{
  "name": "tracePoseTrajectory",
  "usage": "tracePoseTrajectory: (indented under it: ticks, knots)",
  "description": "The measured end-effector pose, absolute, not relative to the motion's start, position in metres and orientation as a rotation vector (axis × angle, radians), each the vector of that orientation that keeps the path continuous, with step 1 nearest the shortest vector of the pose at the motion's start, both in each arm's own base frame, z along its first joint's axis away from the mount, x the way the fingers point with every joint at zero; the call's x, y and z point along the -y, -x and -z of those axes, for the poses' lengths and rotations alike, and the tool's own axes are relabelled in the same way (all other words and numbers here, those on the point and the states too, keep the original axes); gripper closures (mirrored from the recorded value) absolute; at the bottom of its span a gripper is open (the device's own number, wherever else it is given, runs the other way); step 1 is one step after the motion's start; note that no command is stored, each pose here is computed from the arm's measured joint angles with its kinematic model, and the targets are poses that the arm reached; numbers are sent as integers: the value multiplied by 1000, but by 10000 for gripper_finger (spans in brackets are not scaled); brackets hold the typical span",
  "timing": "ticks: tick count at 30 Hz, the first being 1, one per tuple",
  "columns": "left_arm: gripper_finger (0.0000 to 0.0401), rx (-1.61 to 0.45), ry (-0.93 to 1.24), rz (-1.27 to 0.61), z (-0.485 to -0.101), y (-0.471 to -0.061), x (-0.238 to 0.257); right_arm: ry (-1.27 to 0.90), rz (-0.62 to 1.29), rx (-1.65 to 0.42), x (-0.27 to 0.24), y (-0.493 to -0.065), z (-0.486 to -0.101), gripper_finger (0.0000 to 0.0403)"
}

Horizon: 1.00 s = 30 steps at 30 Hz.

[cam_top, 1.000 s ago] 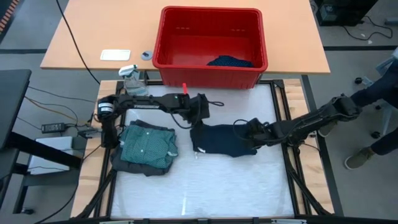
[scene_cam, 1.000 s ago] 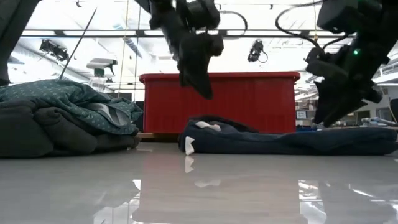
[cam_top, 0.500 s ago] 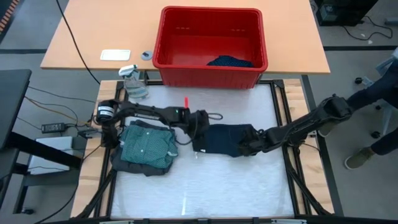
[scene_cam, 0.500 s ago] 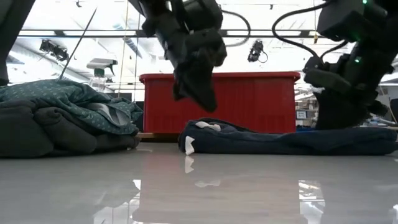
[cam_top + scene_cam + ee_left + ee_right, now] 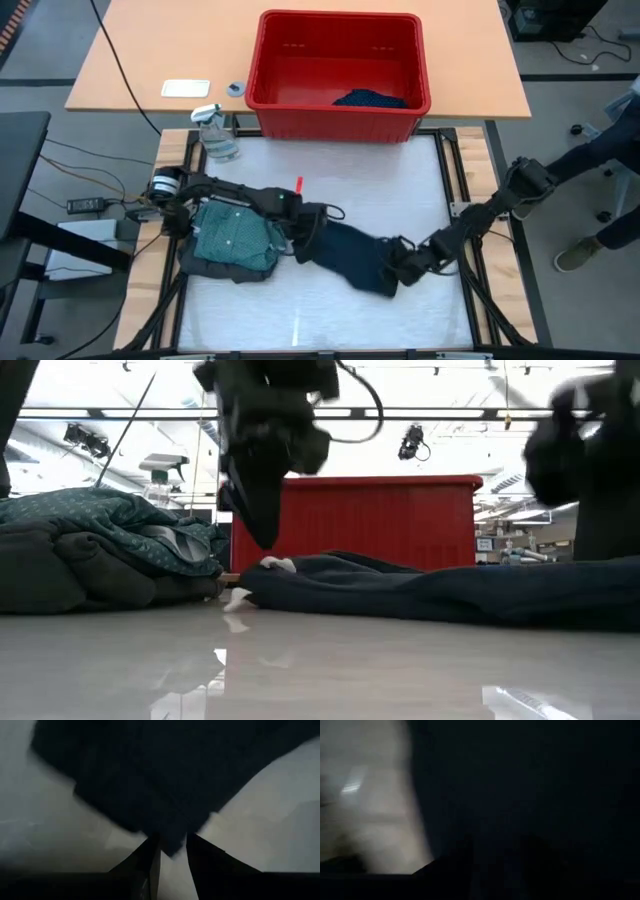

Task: Fold Laundry from Bin
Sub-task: Fold the dark blue short on the table

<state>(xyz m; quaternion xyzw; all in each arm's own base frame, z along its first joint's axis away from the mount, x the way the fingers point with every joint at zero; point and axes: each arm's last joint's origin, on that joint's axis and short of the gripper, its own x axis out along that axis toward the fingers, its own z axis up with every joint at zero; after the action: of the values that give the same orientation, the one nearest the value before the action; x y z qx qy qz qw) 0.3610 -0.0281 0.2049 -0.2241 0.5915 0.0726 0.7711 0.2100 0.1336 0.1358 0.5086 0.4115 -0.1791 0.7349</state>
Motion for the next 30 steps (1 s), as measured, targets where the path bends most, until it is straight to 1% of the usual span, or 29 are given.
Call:
tracePoseTrajectory:
  ticks: [2, 4, 7, 10, 15, 19, 22, 24, 28, 30]
  knots:
    - [301, -1261, 502, -150, -217, -355, 37, -1176, 285, -817, -143, -213, -149, 241]
    - [300, -1229, 523, -141, -231, -349, 46, -1173, 239, -759, -145, -213, -159, 241]
    - [300, -1176, 552, -163, -249, -339, 63, -1093, 231, -700, -138, -211, -167, 241]
    - [300, -1126, 577, -234, -259, -330, 79, -969, 257, -639, -124, -214, -173, 241]
    - [281, -1062, 626, -374, -256, -325, 103, -747, 343, -655, -90, -227, -167, 241]
    - [256, -1063, 672, -440, -240, -330, 117, -639, 388, -787, -68, -235, -147, 241]
    - [245, -1076, 693, -466, -231, -333, 124, -627, 407, -881, -68, -235, -132, 242]
    - [244, -1072, 711, -471, -227, -335, 127, -658, 459, -938, -75, -230, -123, 242]
    - [244, -1047, 734, -458, -223, -340, 129, -762, 567, -955, -96, -219, -115, 242]
    - [244, -1034, 742, -450, -224, -342, 130, -853, 533, -947, -111, -214, -116, 242]
